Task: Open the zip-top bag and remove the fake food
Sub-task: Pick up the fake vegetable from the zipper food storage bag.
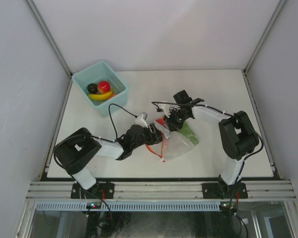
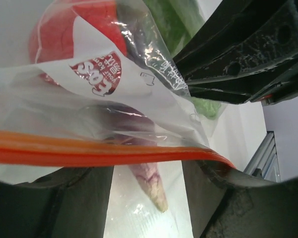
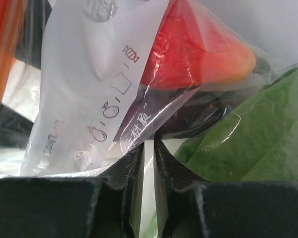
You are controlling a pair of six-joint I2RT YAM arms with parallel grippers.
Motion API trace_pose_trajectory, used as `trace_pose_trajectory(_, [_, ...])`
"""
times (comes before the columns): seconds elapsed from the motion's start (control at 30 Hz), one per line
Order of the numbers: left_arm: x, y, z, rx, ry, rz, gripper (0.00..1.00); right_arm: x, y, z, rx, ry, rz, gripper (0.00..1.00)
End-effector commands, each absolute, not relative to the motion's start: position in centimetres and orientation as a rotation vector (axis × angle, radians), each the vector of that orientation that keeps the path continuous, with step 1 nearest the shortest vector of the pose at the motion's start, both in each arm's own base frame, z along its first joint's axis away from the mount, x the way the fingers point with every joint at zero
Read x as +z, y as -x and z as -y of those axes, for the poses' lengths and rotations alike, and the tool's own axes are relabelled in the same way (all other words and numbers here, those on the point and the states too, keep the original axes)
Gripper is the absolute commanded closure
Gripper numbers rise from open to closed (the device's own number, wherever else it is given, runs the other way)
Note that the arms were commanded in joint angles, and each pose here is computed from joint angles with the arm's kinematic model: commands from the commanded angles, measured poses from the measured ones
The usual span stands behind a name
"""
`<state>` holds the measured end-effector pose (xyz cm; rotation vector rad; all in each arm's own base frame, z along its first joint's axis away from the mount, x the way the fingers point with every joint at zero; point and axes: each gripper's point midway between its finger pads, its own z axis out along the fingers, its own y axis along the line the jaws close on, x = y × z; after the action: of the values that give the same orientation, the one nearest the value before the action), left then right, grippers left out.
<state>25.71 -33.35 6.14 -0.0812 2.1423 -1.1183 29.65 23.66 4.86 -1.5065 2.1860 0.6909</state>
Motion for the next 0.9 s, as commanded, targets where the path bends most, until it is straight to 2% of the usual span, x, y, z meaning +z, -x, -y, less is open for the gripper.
trace_pose_trajectory(0.0, [7.3, -27.4, 34.3, -1.064, 0.051, -2.089, 0.4, 5.4, -30.3, -25.1, 0.738, 1.435, -2.234, 0.88])
trace_pose_trajectory(0.3, [4.9, -28.6, 33.6, -0.828, 0.015, -2.19, 0.43, 5.2, -29.7, -25.8, 0.826, 1.411, -2.288, 0.89])
trace_pose_trajectory(0.43, [3.9, -28.8, 32.9, -0.738, 0.0, -2.222, 0.55, 5.2, -29.8, -25.8, 0.825, 1.411, -2.294, 0.89])
trace_pose_trajectory(0.53, [3.7, -28.8, 32.8, -0.702, -0.021, -2.232, 0.59, 5.2, -29.8, -25.8, 0.828, 1.408, -2.298, 0.89])
trace_pose_trajectory(0.63, [3.6, -28.9, 32.8, -0.653, -0.058, -2.251, 0.57, 5.1, -29.8, -25.8, 0.832, 1.407, -2.302, 0.89])
trace_pose_trajectory(0.77, [3.1, -29.3, 32.8, -0.566, -0.092, -2.279, 0.44, 5.1, -29.8, -25.8, 0.835, 1.404, -2.306, 0.89])
trace_pose_trajectory(0.87, [2.5, -29.4, 32.7, -0.528, -0.098, -2.295, 0.44, 5.3, -29.8, -25.9, 0.844, 1.399, -2.304, 0.89])
